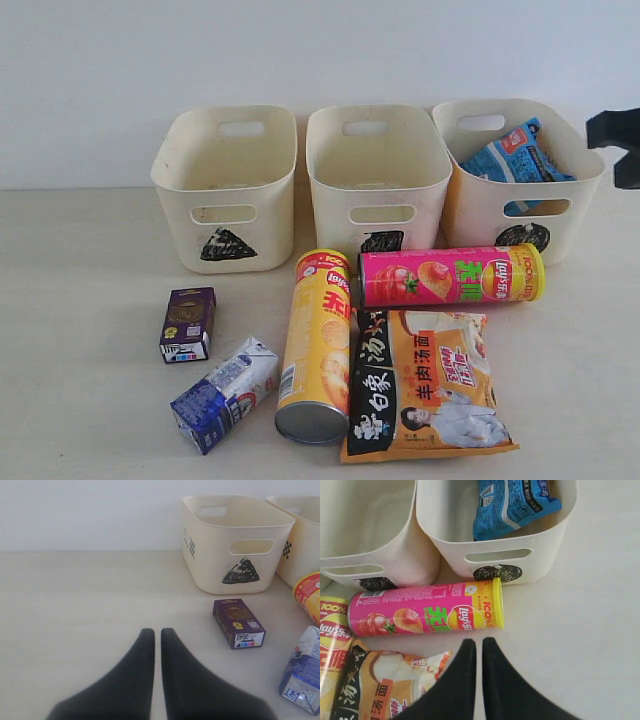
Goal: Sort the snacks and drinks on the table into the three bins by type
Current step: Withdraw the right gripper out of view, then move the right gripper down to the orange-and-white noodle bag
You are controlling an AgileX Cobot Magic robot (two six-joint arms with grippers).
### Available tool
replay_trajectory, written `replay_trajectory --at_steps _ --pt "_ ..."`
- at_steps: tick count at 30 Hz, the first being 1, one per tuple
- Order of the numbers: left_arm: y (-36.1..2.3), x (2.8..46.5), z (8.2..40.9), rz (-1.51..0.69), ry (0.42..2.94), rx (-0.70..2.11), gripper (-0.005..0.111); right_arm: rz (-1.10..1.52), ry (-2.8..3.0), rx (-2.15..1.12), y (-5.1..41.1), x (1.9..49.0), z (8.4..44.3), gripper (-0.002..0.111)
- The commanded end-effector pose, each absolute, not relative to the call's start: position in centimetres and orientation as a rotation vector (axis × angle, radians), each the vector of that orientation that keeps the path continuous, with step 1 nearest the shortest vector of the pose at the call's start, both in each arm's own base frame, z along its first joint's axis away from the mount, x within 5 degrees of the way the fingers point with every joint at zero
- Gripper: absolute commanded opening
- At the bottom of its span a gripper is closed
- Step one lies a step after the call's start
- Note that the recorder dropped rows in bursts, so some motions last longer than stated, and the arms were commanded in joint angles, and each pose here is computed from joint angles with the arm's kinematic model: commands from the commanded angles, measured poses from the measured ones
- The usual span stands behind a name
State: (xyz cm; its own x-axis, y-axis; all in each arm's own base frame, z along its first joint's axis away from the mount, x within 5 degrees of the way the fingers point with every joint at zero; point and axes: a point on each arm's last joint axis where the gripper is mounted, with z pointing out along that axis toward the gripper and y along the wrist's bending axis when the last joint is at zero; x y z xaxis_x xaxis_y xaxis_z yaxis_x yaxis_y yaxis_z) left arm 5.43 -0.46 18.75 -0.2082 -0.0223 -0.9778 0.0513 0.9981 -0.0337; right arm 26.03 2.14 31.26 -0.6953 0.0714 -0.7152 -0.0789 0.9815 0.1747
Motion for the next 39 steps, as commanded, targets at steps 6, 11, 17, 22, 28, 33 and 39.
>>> replay_trajectory --at_steps 6,11,17,22,28,33,39 --pt "-0.5 5.5 18.8 -0.072 1.766 0.02 0.004 0.288 2.082 0.117 1.7 18.5 30.2 0.0" --pt "-0.5 5.5 18.8 -0.072 1.766 0.02 0.004 0.3 1.917 0.217 1.1 15.0 28.9 0.0" --pt "-0.5 5.5 18.8 -0.072 1.766 0.02 0.004 0.329 1.803 0.278 0.8 13.0 28.4 0.0" --pt "-0.5 5.5 18.8 -0.072 1.766 0.02 0.004 0.346 1.827 0.322 0.7 13.5 27.8 0.0" --pt "-0.5 5.5 18.8 -0.072 1.766 0.02 0.004 0.339 2.182 0.24 1.6 16.8 25.3 0.0" --pt "-0.5 5.5 18.8 -0.072 1.766 0.02 0.004 0.444 2.565 -0.086 3.3 19.8 24.6 0.0" --pt "-0.5 5.5 18.8 -0.072 1.766 0.02 0.004 0.592 2.681 -0.217 4.3 22.2 23.2 0.0"
